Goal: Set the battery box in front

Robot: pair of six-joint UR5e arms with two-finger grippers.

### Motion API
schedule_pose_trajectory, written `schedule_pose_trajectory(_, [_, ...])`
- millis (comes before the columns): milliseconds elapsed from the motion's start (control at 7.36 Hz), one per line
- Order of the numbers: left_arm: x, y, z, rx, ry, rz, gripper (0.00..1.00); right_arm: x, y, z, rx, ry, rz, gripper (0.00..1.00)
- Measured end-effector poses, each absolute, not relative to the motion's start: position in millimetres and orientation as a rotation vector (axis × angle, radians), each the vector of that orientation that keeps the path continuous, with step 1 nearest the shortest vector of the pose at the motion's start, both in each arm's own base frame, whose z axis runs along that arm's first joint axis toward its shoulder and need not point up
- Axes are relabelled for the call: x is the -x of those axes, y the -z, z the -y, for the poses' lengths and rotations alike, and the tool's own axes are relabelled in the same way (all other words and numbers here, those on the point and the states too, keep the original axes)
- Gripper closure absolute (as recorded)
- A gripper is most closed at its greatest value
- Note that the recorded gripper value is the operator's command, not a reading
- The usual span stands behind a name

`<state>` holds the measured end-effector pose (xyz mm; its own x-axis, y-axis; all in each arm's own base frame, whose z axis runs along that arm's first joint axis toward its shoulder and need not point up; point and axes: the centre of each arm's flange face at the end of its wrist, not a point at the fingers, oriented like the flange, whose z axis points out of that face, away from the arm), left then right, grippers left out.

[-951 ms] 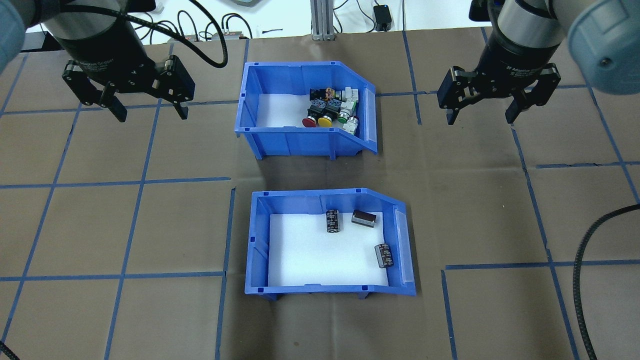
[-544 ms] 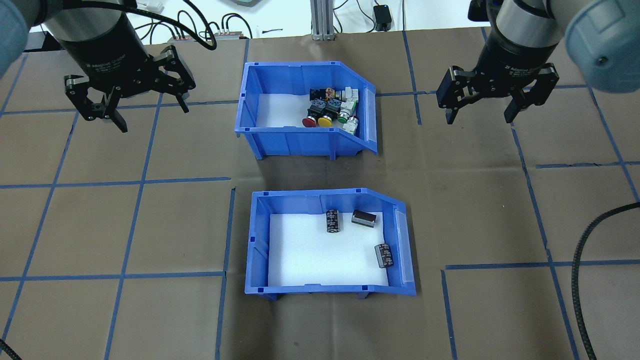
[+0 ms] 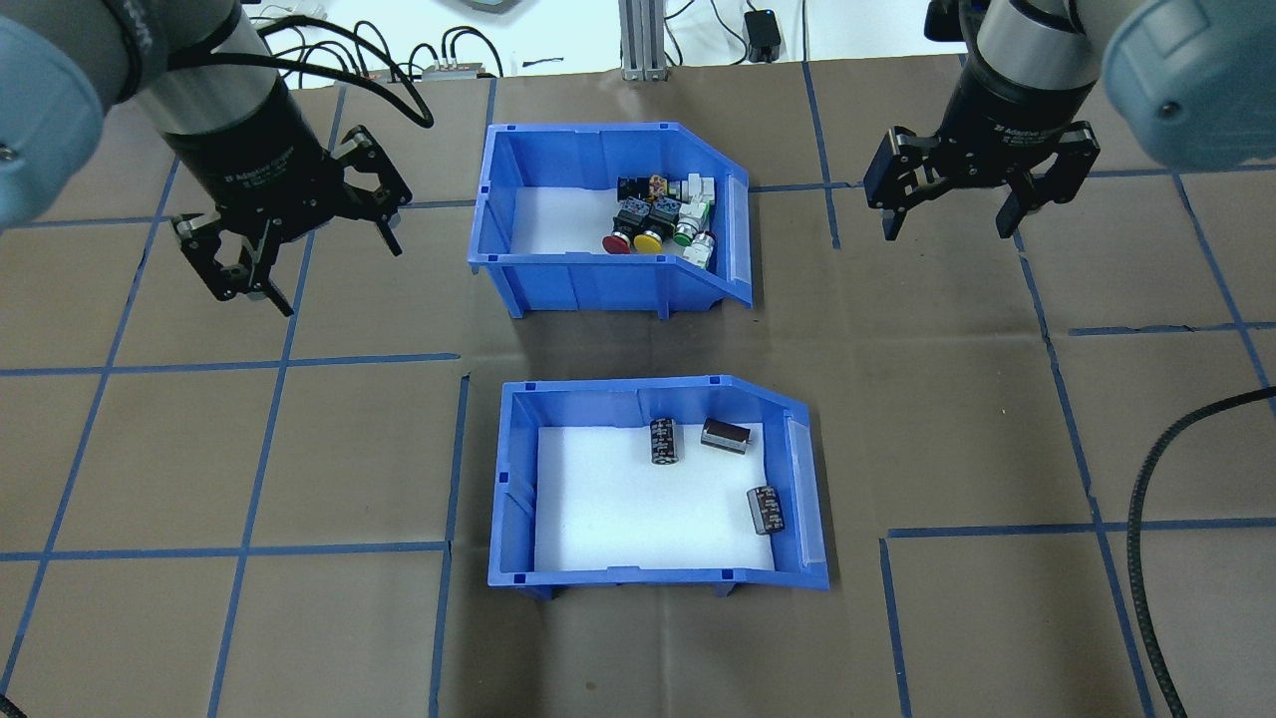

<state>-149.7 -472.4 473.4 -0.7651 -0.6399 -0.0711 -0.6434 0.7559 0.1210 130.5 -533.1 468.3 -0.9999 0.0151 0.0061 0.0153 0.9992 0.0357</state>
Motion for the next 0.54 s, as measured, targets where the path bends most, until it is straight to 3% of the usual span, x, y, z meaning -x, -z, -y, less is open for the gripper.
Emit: schedule_pose_trajectory(544, [235.5, -454.7, 425.9, 1.630, -0.237, -2.564, 0.00, -234.8, -445.5, 612.3, -0.527, 0.044, 3.091, 0.00])
